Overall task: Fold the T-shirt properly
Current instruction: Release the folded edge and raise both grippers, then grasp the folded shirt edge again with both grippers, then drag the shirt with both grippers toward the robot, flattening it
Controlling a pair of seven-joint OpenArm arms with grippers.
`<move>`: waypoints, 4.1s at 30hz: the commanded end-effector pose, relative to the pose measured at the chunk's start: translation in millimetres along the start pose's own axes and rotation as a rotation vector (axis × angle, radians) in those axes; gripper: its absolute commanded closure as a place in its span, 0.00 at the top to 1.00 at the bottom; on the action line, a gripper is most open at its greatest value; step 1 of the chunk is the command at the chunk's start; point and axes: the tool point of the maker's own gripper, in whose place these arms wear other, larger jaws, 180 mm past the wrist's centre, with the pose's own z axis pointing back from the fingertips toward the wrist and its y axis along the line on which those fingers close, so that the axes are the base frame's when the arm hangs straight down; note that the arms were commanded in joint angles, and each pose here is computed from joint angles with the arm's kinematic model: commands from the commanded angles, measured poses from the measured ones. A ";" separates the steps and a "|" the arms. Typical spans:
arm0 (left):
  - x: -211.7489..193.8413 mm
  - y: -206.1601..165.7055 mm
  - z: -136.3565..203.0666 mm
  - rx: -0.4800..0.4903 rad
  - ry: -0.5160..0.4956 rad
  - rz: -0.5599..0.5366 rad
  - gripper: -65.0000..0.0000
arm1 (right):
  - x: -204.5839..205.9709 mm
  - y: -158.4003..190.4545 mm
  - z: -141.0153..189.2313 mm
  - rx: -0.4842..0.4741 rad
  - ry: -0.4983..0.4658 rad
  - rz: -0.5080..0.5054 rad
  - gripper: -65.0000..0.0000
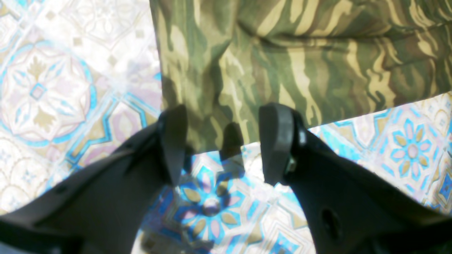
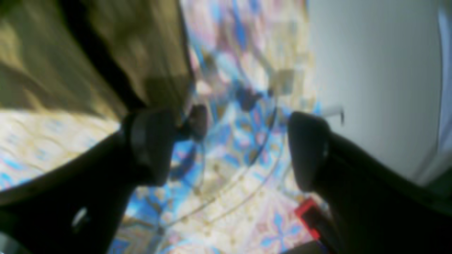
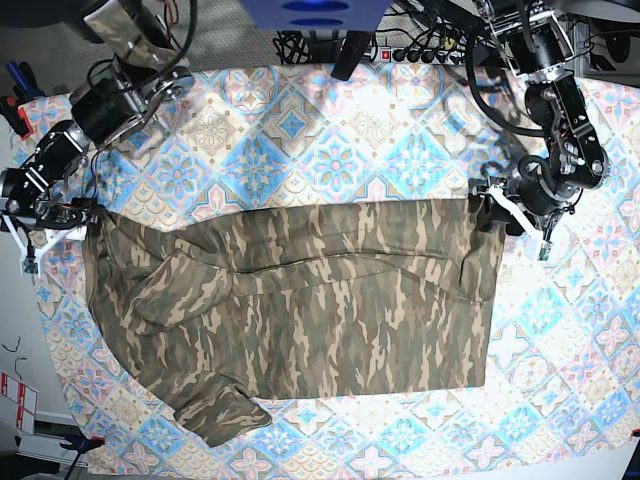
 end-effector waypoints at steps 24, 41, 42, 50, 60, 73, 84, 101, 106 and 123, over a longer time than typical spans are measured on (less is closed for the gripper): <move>16.3 2.6 4.3 0.000 -0.032 -0.047 0.50 | 10.4 34.0 -28.4 0.227 0.070 -0.128 0.76; 12.1 8.4 7.8 0.011 -0.015 -0.059 0.50 | 38.2 79.4 -61.2 0.434 -0.014 -0.204 0.76; 12.1 8.4 7.8 0.011 -0.015 -0.059 0.50 | 38.2 79.4 -61.2 0.434 -0.014 -0.204 0.76; 19.8 8.9 7.2 0.012 -0.032 -0.063 0.50 | 34.8 77.9 -61.7 0.426 -0.006 -0.195 0.45; 63.4 6.7 -3.3 -0.003 -0.035 -0.130 0.56 | 21.4 71.8 -64.6 0.381 0.056 -0.127 0.30; 7.9 30.4 -32.3 -0.064 0.069 0.013 0.72 | 12.2 70.0 -65.6 0.374 0.070 -0.124 0.48; -16.9 -2.7 -74.2 -0.182 0.112 0.105 0.71 | 14.7 75.1 -65.3 0.371 0.082 -0.058 0.48; -61.7 -60.6 -87.3 -0.290 0.215 0.068 0.03 | -1.1 84.9 -67.1 0.364 0.136 0.066 0.02; -89.4 -61.7 -79.9 -0.288 0.262 0.081 0.03 | -19.6 69.9 -68.6 0.344 0.161 0.036 0.02; -163.9 -50.2 -39.4 -0.253 0.388 0.082 0.02 | -106.8 -12.9 -49.0 0.154 0.301 0.038 0.02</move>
